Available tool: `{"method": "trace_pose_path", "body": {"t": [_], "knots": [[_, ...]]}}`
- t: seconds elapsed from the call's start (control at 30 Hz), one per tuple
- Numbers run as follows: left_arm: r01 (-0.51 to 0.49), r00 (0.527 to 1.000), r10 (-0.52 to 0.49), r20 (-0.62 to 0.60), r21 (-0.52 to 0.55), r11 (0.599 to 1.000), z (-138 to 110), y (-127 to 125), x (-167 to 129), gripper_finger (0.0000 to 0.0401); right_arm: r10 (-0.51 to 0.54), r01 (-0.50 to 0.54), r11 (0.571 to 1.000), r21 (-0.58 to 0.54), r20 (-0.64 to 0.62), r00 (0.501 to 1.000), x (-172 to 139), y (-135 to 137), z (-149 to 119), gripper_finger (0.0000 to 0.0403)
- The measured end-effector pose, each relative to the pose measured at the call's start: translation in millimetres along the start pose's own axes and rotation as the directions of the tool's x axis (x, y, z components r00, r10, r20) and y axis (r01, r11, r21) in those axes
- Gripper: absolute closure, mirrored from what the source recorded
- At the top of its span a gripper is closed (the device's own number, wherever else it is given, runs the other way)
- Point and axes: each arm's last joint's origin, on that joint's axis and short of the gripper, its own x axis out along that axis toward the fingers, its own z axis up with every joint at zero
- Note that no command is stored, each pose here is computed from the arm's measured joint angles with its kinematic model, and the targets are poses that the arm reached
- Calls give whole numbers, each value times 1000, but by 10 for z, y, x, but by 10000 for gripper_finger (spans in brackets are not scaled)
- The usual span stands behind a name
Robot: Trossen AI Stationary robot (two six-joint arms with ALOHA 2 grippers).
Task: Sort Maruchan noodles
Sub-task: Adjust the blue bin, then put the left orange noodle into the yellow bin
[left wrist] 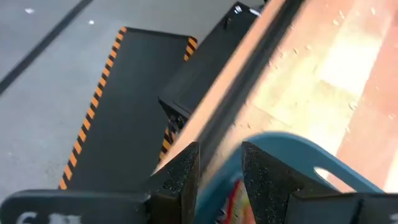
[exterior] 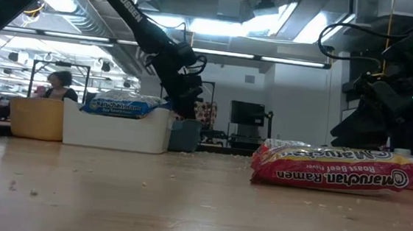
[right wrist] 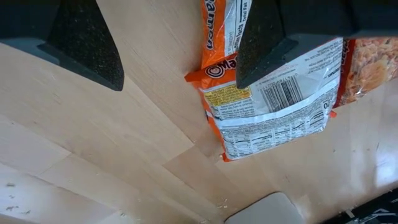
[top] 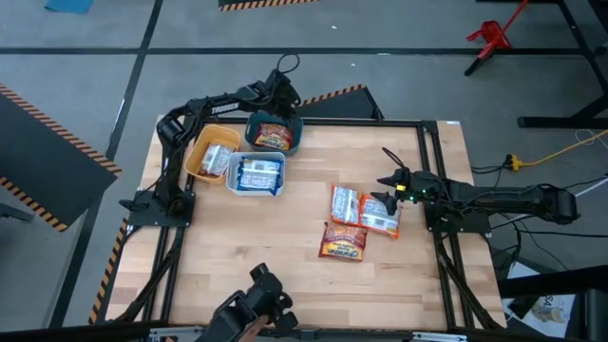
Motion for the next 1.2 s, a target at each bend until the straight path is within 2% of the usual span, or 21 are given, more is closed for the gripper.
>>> {"method": "trace_pose_path", "body": {"t": [0.3,0.6,0.83,0.93,1.2], "knots": [[54,994,-51,-102,31,998,-93,-142,42,290,2,-2,1000,1,0,1000,0,1,0,107],[60,994,-52,-98,80,995,-63,-327,62,290,16,-16,1000,1,-6,1000,0,4,-2,107],[88,990,-71,-124,141,986,46,-482,-20,290,16,-16,1000,1,-6,1000,0,5,-2,107],[74,989,-48,-143,182,981,109,-541,-74,290,16,-16,1000,1,-7,1000,0,5,-3,107],[80,976,-30,-214,228,970,260,-572,-278,290,47,-47,999,1,-26,999,-1,12,-12,107]]}}
